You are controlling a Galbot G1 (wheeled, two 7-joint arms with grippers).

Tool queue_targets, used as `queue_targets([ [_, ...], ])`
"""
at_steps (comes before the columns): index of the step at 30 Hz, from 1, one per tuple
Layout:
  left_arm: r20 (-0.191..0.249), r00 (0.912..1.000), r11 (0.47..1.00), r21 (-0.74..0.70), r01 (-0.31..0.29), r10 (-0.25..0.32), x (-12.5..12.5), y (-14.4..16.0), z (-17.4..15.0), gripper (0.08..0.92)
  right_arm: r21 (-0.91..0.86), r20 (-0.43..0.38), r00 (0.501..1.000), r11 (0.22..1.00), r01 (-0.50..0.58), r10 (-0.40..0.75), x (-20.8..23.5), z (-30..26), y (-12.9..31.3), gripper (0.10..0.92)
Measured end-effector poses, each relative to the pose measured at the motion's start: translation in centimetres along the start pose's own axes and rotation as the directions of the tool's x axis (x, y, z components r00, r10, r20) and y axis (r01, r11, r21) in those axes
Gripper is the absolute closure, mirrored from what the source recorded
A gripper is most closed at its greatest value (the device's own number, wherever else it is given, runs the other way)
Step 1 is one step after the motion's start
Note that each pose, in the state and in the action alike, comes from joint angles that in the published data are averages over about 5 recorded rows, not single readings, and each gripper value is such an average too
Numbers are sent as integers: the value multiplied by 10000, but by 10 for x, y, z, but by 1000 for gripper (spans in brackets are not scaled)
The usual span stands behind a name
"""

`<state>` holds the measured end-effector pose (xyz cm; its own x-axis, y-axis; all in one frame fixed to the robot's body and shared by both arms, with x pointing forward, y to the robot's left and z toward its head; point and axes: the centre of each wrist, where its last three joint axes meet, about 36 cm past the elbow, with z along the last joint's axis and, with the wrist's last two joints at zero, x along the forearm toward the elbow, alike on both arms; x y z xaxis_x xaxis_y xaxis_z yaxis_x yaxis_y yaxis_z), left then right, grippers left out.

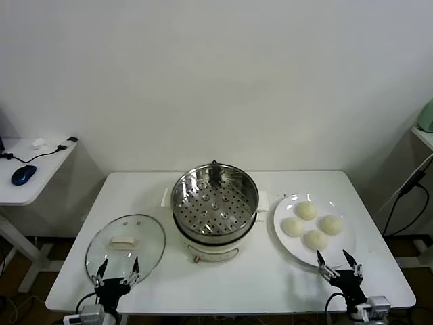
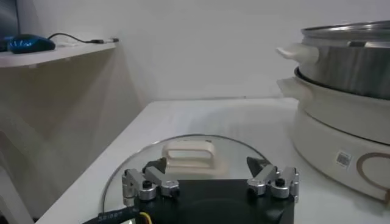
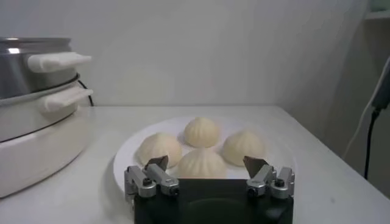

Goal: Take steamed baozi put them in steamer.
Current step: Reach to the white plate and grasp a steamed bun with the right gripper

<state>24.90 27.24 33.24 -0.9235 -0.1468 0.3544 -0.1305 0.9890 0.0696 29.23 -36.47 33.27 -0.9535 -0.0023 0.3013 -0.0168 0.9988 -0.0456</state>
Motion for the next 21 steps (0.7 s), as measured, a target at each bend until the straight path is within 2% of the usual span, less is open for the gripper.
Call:
queue_targets([
  [8, -20, 10000, 10000, 0, -93, 93, 1, -3, 0, 177, 1279, 118, 9992, 9911, 369, -387, -56, -57, -23, 200],
  [13, -13, 9999, 9999, 22, -161, 161, 0, -5, 1, 177, 2878, -143, 9904, 9480, 1360, -1378, -111, -108, -39, 200],
  [17, -28, 9999, 9999, 43, -158, 158, -1, -5, 1, 177, 4585, -879, 9602, 8450, 2754, -2653, -153, -153, -50, 200],
  [21, -72, 9999, 9999, 36, -126, 126, -1, -4, 3, 177, 6090, -2128, 8943, 6623, 4364, -3936, -191, -197, -61, 200],
])
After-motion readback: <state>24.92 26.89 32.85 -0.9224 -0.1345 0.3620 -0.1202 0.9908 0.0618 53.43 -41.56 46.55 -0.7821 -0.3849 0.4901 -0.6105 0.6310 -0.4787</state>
